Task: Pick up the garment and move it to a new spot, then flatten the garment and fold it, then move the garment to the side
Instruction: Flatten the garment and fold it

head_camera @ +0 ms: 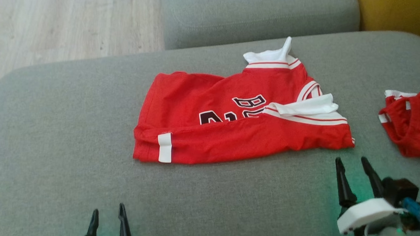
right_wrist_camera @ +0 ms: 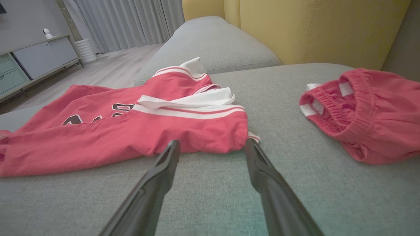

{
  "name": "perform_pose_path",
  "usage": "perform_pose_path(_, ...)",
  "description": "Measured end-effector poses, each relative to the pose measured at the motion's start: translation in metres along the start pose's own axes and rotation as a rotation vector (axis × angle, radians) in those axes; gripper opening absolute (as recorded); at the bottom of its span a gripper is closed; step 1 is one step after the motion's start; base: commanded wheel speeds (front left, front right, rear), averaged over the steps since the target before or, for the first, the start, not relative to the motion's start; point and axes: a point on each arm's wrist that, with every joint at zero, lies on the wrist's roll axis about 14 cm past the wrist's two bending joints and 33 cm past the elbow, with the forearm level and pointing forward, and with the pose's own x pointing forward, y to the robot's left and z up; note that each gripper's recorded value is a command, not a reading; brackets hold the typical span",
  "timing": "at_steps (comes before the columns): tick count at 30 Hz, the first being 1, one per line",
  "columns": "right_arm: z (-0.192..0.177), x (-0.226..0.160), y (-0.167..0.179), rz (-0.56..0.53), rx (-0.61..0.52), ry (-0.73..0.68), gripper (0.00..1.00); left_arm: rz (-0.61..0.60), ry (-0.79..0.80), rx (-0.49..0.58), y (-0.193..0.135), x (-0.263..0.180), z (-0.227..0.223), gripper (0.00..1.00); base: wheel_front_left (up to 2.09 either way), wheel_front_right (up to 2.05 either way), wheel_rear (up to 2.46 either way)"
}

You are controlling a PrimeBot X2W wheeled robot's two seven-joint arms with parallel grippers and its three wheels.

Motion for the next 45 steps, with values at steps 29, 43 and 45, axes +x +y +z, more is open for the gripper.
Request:
perform_pose_path(29,0.006,0.050,-0.003,-0.007,0.035,-0.006,1.00,-0.159,0.118,-0.091,-0.052,0.103,-0.005,1.00,0.00,0.00,0.00)
perform_pose_path(43,-0.008,0.064,-0.045,-0.145,0.092,0.044,1.00,-0.295,0.184,-0.065,-0.085,0.113,-0.018,0.00,0.00,0.00,0.00)
perform_pose_path(45,-0.020,0.066,-0.043,-0.149,0.112,0.084,1.00,-0.300,0.183,-0.072,-0.086,0.112,-0.017,0.00,0.00,0.00,0.00)
